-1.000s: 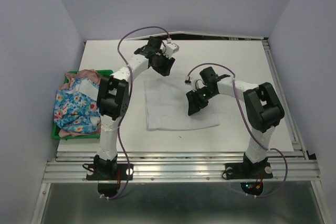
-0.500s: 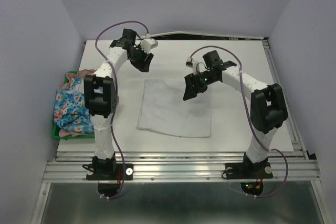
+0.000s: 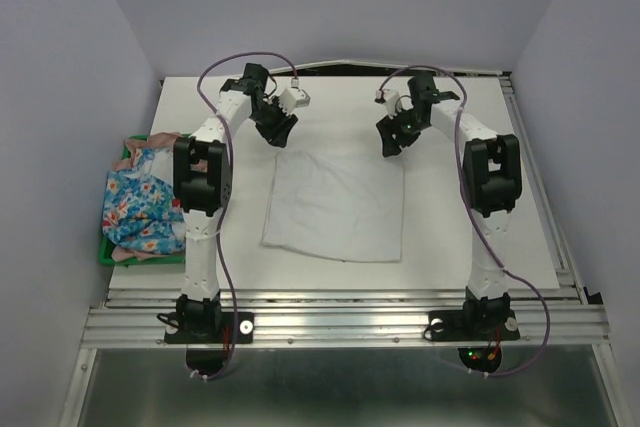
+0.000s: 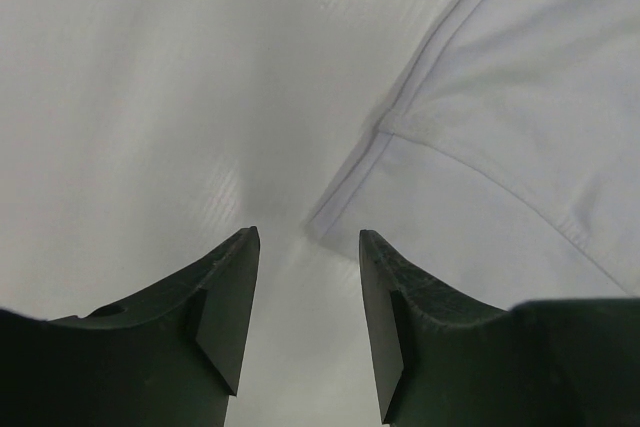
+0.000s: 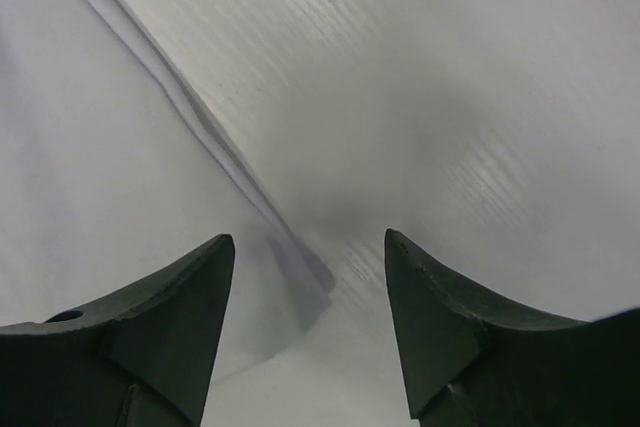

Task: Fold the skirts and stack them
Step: Fold the skirt

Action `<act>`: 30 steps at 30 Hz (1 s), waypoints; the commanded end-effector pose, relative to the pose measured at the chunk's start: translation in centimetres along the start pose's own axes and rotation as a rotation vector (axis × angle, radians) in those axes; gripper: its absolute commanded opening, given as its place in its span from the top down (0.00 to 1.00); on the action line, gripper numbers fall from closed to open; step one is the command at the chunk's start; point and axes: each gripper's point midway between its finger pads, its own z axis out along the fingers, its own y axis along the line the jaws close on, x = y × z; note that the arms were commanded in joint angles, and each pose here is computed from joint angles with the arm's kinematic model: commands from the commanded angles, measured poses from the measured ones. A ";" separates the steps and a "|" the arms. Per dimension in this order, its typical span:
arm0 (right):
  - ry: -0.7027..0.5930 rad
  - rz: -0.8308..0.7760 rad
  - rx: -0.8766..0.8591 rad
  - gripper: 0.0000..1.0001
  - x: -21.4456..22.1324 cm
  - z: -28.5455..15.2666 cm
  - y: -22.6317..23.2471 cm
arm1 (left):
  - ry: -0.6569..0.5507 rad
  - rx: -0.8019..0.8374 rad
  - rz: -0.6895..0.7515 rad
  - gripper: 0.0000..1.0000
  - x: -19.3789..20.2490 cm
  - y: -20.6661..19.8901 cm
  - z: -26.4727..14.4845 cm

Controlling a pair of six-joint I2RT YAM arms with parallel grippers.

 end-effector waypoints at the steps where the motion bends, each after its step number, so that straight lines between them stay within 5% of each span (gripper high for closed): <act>1: 0.032 -0.129 0.029 0.34 0.1 -0.2 -0.8 | -0.017 0.010 0.044 0.45 -0.7 0.2 -0.4; 9: 0.105 -0.168 -0.034 0.45 3.9 1.3 0.2 | 0.033 0.005 0.038 0.48 0.9 0.5 0.9; 19: 0.092 -0.209 -0.023 0.49 3.3 0.0 0.5 | 0.055 0.061 0.040 0.51 2.1 -0.6 1.5; 23: 0.078 -0.216 -0.030 0.64 2.6 -0.3 0.5 | 0.007 0.095 0.058 0.47 1.1 -1.4 1.0; 27: 0.084 -0.209 -0.027 0.95 2.2 -0.1 0.1 | -0.037 0.098 0.055 0.46 0.2 -1.6 1.0; 30: 0.088 -0.208 0.006 0.99 1.8 0.0 -0.8 | -0.046 0.086 0.048 0.46 0.1 -1.3 1.5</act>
